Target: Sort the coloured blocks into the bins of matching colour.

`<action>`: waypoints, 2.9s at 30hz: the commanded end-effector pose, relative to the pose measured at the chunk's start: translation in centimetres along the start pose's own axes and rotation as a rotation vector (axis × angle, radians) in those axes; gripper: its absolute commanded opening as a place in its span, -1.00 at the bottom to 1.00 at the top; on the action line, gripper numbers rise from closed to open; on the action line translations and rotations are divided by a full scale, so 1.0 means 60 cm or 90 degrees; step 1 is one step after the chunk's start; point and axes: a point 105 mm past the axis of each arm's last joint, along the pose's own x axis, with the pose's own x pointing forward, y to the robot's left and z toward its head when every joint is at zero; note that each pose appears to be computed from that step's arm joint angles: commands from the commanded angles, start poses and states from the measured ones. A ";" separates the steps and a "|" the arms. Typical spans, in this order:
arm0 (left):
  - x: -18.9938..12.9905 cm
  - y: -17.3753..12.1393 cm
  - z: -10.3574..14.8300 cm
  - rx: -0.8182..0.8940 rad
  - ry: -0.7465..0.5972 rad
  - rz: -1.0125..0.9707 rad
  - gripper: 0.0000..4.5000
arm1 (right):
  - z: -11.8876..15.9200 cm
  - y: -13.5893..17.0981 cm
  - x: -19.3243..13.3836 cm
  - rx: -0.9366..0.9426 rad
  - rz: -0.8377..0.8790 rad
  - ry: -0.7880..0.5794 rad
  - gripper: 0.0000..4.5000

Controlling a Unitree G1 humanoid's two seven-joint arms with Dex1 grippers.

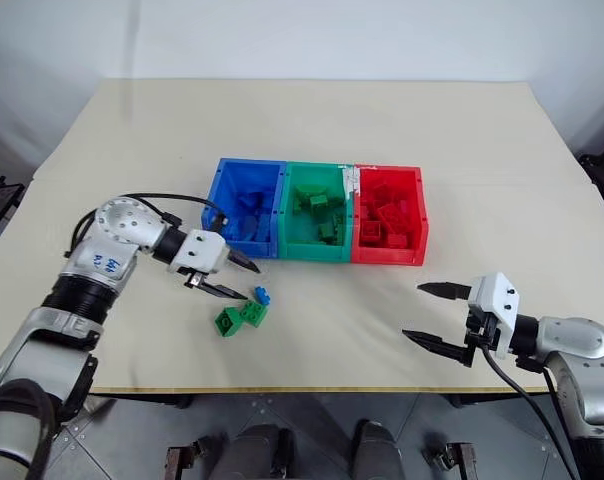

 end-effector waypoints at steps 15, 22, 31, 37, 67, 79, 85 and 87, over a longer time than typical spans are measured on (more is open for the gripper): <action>0.029 0.030 0.007 0.070 0.066 -0.046 0.18 | 0.030 0.009 -0.001 -0.020 -0.001 -0.016 1.00; 0.043 0.018 0.009 0.068 0.058 -0.078 -0.62 | 0.030 0.021 0.002 -0.012 0.024 -0.020 1.00; 0.037 0.015 0.035 0.037 -0.038 -0.052 -0.88 | 0.057 0.034 0.021 -0.041 0.054 -0.079 1.00; -0.016 0.046 0.076 0.002 -0.140 0.129 -0.88 | 0.100 0.031 0.045 -0.050 0.053 -0.182 1.00; -0.168 -0.006 -0.003 -0.203 -0.155 0.510 0.82 | 0.097 -0.020 0.041 -0.082 0.019 -0.174 1.00; -0.230 -0.193 -0.072 -0.353 -0.096 0.521 0.99 | 0.063 -0.013 0.049 -0.098 0.115 -0.125 1.00; -0.160 -0.171 -0.010 -0.287 -0.151 0.413 0.99 | 0.065 -0.006 0.050 -0.090 0.112 -0.135 1.00; -0.137 -0.161 0.011 -0.275 -0.176 0.374 0.99 | 0.062 -0.002 0.049 -0.088 0.114 -0.131 1.00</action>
